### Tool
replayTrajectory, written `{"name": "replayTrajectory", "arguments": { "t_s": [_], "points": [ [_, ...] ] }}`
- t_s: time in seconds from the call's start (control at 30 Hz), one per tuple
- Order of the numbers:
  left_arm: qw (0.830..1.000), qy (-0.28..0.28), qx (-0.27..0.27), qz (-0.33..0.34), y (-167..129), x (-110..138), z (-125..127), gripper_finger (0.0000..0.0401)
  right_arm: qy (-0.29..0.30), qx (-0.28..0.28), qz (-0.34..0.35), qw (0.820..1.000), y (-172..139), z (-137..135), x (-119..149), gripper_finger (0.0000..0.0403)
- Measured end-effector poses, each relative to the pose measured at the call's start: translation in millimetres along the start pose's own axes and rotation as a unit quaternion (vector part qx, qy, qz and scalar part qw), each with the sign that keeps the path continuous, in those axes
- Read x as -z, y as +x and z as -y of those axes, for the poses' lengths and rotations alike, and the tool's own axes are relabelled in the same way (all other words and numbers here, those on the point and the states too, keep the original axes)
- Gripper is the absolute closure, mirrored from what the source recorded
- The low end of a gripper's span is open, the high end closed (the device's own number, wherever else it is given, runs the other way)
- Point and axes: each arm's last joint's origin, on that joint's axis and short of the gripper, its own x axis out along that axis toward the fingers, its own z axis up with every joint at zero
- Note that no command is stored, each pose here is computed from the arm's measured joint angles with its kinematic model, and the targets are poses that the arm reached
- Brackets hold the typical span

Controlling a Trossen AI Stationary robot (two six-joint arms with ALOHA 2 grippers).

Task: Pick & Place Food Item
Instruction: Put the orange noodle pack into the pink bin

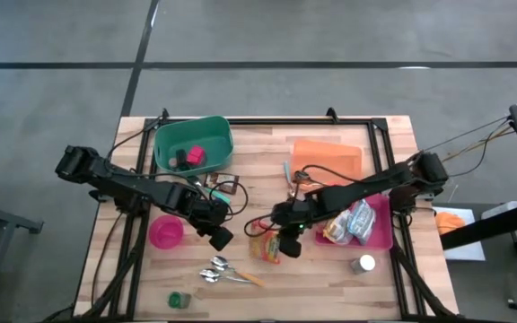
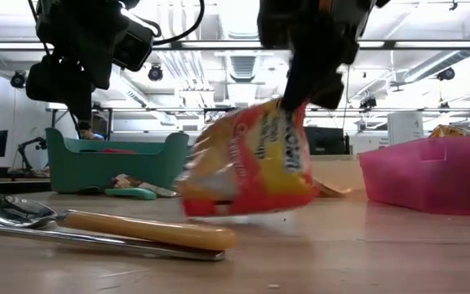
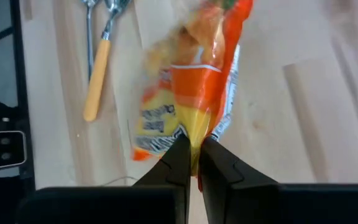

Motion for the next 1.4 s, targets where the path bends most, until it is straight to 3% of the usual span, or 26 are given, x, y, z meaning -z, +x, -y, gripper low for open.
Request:
{"name": "replayTrajectory", "arguments": {
  "t_s": [0.3,0.7,1.2,1.4],
  "points": [
    [1.0,0.0,0.0,0.0,0,0,0,0.0182,0.003,0.028,0.038,0.999,-55,-1,3,0.039],
    [1.0,0.0,0.0,0.0,0,0,0,0.0182,0.063,0.069,0.081,0.992,-119,5,19,0.039],
    [1.0,0.001,0.0,0.0,0,0,0,0.0182,0.156,0.106,0.076,0.979,-166,19,46,0.039],
    [1.0,0.004,0.0,0.0,0,0,0,0.0182,0.176,0.146,0.035,0.973,-189,22,56,0.039]
  ]
}}
